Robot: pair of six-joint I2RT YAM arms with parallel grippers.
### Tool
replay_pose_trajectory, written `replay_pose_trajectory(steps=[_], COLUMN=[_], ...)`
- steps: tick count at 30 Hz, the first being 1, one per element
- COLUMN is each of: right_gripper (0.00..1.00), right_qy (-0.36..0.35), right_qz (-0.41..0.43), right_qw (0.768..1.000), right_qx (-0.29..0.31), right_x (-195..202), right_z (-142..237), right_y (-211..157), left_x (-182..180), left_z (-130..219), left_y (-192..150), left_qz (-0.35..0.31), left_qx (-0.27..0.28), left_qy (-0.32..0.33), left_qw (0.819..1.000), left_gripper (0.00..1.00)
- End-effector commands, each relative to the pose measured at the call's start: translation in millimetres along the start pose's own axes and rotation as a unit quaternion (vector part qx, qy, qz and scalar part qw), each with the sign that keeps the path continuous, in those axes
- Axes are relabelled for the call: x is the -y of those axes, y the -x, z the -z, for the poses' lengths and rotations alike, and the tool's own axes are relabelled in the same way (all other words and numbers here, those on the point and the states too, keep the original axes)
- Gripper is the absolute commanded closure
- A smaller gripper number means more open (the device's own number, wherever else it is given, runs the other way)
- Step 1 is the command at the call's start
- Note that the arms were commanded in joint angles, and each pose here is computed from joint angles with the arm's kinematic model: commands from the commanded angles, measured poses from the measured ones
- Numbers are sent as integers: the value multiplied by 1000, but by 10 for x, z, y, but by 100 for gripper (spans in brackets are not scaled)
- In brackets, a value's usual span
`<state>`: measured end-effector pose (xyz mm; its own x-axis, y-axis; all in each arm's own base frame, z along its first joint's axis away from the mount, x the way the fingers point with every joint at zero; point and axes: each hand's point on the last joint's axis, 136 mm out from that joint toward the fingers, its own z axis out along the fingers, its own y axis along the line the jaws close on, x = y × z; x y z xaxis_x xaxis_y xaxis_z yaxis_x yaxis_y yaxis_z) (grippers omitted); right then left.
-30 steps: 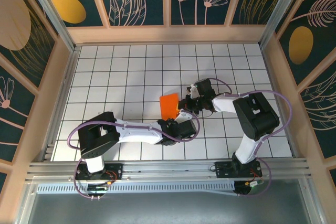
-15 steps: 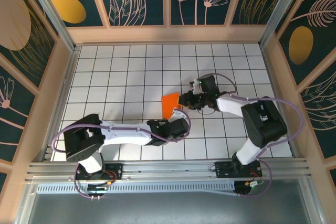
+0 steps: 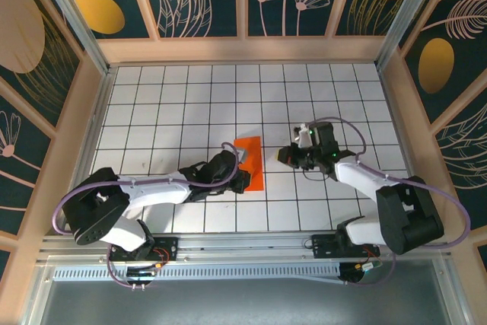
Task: Fold a paper plane with a square sheet of paper (fold left side to right side)
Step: Fold the triangle a second time at the center of the table.
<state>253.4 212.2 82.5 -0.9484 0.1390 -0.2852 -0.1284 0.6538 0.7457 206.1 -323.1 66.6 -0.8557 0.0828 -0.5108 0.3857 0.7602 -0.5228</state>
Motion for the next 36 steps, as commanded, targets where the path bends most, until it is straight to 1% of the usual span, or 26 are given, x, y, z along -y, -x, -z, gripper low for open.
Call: replay_pose_trajectory(steps=[1, 5, 7, 13, 27, 36], right_gripper=[100, 100, 100, 100, 100, 100], right_qy=[17, 21, 11, -11, -91, -99], right_qz=[18, 19, 15, 11, -3, -2], right_qw=[999, 998, 998, 997, 989, 987], right_qx=[-25, -49, -60, -74, -120, -129], right_x=[-121, -191, -159, -69, 324, 374], right_z=[-73, -254, -343, -491, -550, -562], right_y=[-238, -479, -581, -680, -887, -919], left_x=[256, 184, 143, 82, -39, -200], left_z=[42, 17, 13, 9, -43, -48], left_y=[71, 74, 80, 77, 17, 11], left_qz=[32, 54, 64, 71, 55, 44], left_qx=[-3, -7, -6, -7, -22, -34], left_qy=[-83, -87, -86, -81, -63, -41], left_qw=[996, 995, 994, 994, 996, 998], left_gripper=[100, 100, 100, 100, 100, 100])
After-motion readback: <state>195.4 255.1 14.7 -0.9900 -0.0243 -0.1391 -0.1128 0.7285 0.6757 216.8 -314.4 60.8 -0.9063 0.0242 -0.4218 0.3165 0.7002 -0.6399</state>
